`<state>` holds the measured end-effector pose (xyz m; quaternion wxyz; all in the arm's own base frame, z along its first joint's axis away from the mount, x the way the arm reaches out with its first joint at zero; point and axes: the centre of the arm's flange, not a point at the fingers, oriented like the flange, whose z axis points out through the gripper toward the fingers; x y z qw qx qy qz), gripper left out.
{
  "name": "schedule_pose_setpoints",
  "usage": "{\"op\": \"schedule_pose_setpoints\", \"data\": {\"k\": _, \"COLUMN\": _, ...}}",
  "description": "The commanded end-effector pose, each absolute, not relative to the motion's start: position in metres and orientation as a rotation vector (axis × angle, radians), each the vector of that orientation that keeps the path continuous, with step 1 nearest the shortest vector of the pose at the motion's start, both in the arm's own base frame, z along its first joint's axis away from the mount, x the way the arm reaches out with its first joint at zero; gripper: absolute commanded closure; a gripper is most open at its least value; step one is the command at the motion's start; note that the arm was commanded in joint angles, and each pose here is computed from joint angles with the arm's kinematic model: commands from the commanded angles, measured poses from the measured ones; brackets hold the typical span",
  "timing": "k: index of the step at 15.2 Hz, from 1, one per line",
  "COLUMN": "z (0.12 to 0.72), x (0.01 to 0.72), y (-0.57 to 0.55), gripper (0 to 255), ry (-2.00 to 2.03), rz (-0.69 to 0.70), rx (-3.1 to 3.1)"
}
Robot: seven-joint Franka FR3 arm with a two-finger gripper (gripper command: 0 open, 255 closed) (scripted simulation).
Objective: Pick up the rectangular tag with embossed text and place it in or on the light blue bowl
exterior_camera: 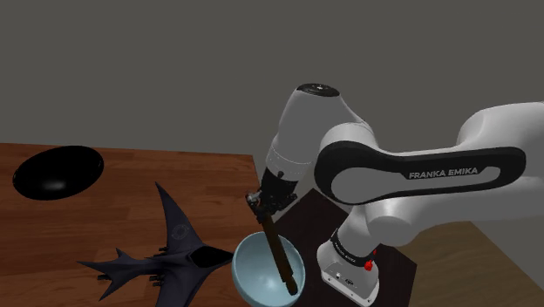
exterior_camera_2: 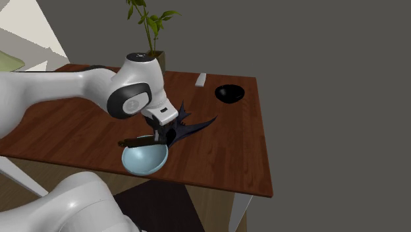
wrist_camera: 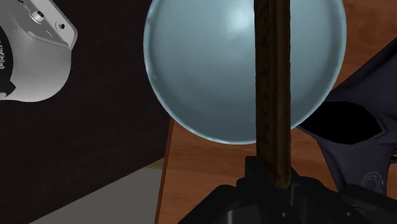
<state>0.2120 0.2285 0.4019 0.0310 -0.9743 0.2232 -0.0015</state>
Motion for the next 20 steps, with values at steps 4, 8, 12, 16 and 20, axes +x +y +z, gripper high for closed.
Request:
{"op": "schedule_pose_setpoints", "data": {"k": 4, "z": 0.376, "x": 0.213, "y": 0.228, "gripper": 255, "ry": 0.688, "rz": -0.005, "rx": -3.001}}
{"op": "schedule_pose_setpoints", "data": {"k": 8, "z": 0.363, "x": 0.213, "y": 0.228, "gripper": 255, "ry": 0.688, "rz": -0.005, "rx": -3.001}}
{"op": "schedule_pose_setpoints", "data": {"k": 12, "z": 0.363, "x": 0.213, "y": 0.228, "gripper": 255, "ry": 0.688, "rz": -0.005, "rx": -3.001}}
{"op": "schedule_pose_setpoints", "data": {"k": 16, "z": 0.363, "x": 0.213, "y": 0.228, "gripper": 0, "ry": 0.688, "rz": -0.005, "rx": -3.001}}
{"op": "schedule_pose_setpoints", "data": {"k": 20, "z": 0.363, "x": 0.213, "y": 0.228, "gripper": 0, "ry": 0.688, "rz": -0.005, "rx": -3.001}}
